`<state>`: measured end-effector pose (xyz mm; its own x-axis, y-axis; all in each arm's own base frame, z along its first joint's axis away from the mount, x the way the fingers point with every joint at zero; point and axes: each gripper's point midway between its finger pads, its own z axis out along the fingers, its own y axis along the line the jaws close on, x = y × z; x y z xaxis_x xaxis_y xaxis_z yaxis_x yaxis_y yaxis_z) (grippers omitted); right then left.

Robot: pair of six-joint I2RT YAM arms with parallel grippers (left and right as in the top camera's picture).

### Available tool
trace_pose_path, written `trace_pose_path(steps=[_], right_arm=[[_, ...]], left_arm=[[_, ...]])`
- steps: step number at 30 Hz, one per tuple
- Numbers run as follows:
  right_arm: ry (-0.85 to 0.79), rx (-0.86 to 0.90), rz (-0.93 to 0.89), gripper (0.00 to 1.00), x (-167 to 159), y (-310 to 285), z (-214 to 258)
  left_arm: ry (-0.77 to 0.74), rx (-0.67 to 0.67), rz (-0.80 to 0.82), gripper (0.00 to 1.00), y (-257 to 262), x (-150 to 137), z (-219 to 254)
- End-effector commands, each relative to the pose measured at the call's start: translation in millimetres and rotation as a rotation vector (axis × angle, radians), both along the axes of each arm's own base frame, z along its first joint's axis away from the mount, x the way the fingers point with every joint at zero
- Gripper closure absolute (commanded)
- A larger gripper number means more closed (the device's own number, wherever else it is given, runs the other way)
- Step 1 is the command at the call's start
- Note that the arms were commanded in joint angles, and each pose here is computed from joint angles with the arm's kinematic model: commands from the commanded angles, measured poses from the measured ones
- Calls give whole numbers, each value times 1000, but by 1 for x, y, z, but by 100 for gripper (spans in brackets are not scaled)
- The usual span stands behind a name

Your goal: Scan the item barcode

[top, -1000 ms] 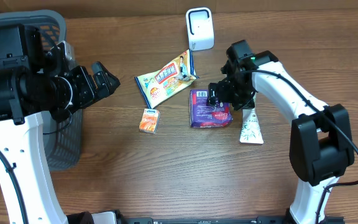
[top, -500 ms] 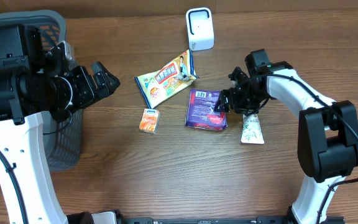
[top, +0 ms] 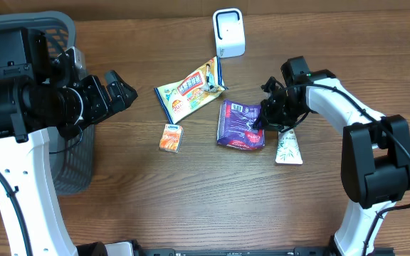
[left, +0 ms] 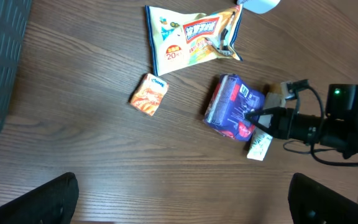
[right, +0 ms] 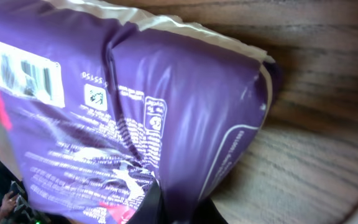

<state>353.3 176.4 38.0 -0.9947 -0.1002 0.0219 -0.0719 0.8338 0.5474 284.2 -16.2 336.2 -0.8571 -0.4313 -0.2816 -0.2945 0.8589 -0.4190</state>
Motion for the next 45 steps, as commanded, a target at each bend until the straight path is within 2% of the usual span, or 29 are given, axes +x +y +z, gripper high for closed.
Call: trace_pose_path(steps=[1, 10, 14, 17, 21, 42, 45], right_arm=[[-69, 2, 2, 96, 23, 3, 29], [-214, 12, 94, 96, 35, 17, 84], [-285, -92, 108, 96, 33, 12, 95], [-301, -240, 73, 96, 30, 3, 95], [-310, -333, 50, 96, 29, 3, 91], [-321, -342, 64, 96, 27, 8, 91], [-344, -430, 47, 96, 33, -7, 91]], left_arm=[[-3, -8, -12, 0, -1, 0, 0], [-3, -8, -12, 0, -1, 0, 0], [-3, -8, -12, 0, -1, 0, 0], [-3, -8, -12, 0, -1, 0, 0], [-3, -8, -12, 0, -1, 0, 0], [-3, -8, -12, 0, -1, 0, 0], [-3, -8, -12, 0, -1, 0, 0]])
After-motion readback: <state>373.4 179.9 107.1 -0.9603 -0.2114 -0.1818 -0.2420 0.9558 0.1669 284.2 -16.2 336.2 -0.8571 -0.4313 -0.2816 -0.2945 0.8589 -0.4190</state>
